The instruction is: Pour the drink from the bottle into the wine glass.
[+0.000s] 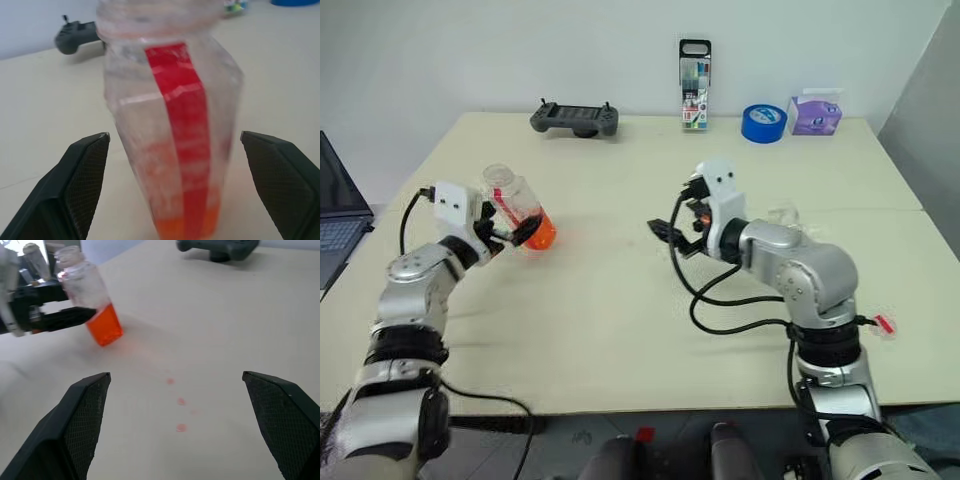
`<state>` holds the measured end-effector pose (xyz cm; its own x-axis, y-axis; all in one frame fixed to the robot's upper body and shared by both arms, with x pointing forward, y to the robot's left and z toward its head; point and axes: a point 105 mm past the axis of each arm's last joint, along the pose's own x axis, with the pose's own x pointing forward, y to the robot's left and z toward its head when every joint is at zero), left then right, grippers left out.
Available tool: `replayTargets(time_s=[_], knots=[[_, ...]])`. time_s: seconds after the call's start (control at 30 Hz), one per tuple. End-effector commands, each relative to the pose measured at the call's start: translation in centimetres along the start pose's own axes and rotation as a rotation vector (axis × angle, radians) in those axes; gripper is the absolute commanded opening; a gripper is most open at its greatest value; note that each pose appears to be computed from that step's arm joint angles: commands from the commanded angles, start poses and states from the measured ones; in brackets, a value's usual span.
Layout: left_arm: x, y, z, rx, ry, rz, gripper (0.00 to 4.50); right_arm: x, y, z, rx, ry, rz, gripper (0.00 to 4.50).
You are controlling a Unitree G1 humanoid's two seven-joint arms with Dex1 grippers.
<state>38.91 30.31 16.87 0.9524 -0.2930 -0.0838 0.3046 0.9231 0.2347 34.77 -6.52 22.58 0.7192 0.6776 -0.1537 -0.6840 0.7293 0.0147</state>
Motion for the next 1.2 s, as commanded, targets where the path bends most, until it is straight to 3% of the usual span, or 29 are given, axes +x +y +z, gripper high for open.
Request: replayTargets(time_s=[0.03,0.23,0.4,0.5,0.67,0.8,0.97,1.2], knots=[[-3.2,1.7,4.2,0.073,-0.044,-0.078,4.47,-2.1,1.1,1.2,-0.026,-0.04,0.072,4.5],[-7.7,2.8,4.5,0.059,0.092,-0.145,4.47,-4.0,-0.5,0.1,-0.013,0.015,0.051,4.5],[-6.5,-2.7,12.9,0.052,-0.107,-0.441,4.47,-5.8,-7.1,0.0,0.014,0.08,-0.292,4.5],[-5.3,-6.9,16.6,0.082,-0.179,-0.647,4.47,-6.8,-9.6,0.6,0.041,0.044,-0.394,4.5],[-4.1,-11.7,14.8,0.143,-0.066,-0.883,4.47,-9.0,-12.6,-1.4,0.178,0.151,-0.541,4.5],[-3.5,-13.9,12.7,0.123,-0.037,-0.939,4.47,-10.2,-14.0,-2.8,0.27,0.283,-0.617,4.5],[-0.9,-16.7,11.4,0.173,-0.085,-0.884,4.47,-9.6,-15.0,-5.3,0.268,0.444,-0.571,4.5],[-0.3,-19.6,10.4,0.145,-0.118,-0.927,4.47,-7.9,-15.6,-6.1,0.267,0.51,-0.493,4.5]])
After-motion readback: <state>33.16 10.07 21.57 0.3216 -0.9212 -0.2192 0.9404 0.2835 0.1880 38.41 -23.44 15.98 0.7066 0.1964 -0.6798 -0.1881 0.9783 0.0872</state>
